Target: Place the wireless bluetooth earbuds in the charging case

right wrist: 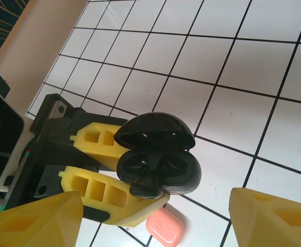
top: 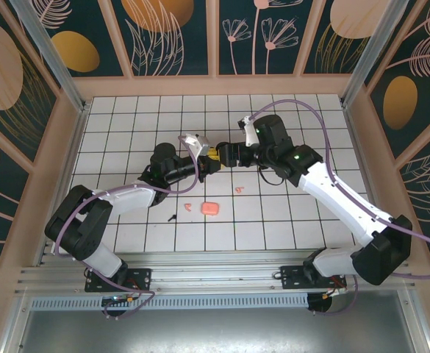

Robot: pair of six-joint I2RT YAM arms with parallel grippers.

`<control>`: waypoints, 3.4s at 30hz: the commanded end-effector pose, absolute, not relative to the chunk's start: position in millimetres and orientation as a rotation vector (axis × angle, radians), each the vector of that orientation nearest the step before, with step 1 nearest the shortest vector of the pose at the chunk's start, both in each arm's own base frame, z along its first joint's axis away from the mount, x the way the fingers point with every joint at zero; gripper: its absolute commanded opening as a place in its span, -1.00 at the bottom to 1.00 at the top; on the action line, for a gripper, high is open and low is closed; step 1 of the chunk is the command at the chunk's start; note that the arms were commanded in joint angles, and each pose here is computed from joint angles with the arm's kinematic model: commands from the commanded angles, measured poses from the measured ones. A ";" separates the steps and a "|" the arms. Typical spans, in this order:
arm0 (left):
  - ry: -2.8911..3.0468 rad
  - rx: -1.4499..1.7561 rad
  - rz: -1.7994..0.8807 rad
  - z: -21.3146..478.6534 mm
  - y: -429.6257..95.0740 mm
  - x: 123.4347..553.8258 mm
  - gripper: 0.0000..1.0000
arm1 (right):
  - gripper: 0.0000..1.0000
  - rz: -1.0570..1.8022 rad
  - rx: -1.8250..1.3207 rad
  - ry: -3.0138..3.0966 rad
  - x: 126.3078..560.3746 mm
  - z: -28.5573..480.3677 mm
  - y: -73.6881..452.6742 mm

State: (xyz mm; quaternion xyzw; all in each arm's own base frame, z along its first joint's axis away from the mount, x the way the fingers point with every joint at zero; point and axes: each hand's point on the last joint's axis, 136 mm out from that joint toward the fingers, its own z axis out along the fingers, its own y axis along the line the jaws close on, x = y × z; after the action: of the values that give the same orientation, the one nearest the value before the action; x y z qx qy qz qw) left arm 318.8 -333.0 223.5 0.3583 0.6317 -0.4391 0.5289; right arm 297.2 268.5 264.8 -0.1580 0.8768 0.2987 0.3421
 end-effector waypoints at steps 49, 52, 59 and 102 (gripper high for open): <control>1.457 0.862 -1.037 242.2 -330.9 316.6 -0.85 | 0.56 0.858 -0.319 2.283 307.8 259.6 265.6; 1.455 0.862 -1.038 242.9 -330.9 316.2 -0.85 | 0.55 0.833 -0.304 2.288 310.9 257.6 263.1; 1.449 0.862 -1.042 244.2 -330.6 315.2 -0.84 | 0.52 0.843 -0.317 2.296 310.7 253.6 265.6; 1.511 0.778 -1.027 237.6 -314.8 323.2 -0.83 | 0.33 0.996 -0.258 2.207 296.9 264.3 233.3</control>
State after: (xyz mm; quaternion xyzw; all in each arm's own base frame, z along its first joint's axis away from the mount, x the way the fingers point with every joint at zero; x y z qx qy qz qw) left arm 320.1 -326.6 226.8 0.3454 0.6383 -0.4364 0.5318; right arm 299.5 234.1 257.8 -0.1011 0.8599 0.3693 0.3377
